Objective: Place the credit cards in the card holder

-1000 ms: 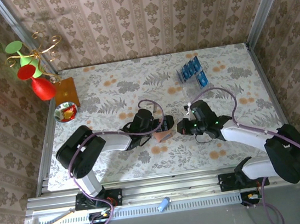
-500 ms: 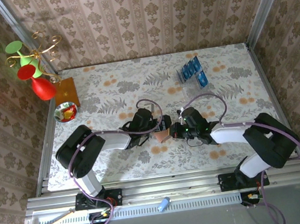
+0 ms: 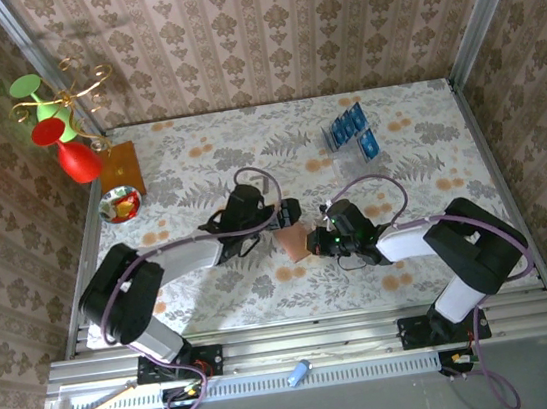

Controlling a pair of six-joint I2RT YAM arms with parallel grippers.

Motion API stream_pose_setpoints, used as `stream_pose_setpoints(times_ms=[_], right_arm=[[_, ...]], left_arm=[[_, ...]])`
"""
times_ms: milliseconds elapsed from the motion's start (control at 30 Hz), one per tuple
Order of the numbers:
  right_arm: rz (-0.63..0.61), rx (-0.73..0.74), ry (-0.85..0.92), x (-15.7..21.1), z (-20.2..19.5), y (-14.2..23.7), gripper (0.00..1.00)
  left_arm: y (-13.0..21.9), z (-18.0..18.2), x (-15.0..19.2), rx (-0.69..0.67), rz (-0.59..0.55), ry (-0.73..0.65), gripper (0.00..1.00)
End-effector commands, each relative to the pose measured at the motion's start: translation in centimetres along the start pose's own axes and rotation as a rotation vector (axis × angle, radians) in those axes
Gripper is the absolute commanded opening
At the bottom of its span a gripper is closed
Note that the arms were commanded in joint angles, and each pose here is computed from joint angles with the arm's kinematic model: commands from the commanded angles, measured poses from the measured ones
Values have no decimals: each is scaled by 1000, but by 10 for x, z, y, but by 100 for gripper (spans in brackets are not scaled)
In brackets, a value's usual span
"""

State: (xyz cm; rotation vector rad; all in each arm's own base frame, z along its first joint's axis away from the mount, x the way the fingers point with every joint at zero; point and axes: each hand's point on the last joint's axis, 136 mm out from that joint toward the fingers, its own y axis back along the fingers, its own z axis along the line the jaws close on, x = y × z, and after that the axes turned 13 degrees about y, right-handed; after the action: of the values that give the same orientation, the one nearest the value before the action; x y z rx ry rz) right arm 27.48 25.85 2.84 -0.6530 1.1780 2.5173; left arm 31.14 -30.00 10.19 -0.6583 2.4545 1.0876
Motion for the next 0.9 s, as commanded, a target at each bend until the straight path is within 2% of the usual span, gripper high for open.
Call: stream_pose_setpoints(times_ms=[0, 100, 267, 633, 867], right_arm=[[26, 22, -19, 11, -8, -6, 0], [25, 23, -20, 11, -9, -6, 0], [32, 20, -19, 11, -7, -5, 0], [46, 19, -23, 12, -6, -6, 0], [52, 20, -24, 13, -6, -6, 0]], left_arm=[[16, 29, 5, -152, 56, -82, 100], [22, 50, 13, -252, 103, -147, 100], [22, 64, 28, -300, 150, -187, 100], [2, 54, 39, -303, 190, -267, 100], [-1, 64, 42, -354, 195, -289, 100]])
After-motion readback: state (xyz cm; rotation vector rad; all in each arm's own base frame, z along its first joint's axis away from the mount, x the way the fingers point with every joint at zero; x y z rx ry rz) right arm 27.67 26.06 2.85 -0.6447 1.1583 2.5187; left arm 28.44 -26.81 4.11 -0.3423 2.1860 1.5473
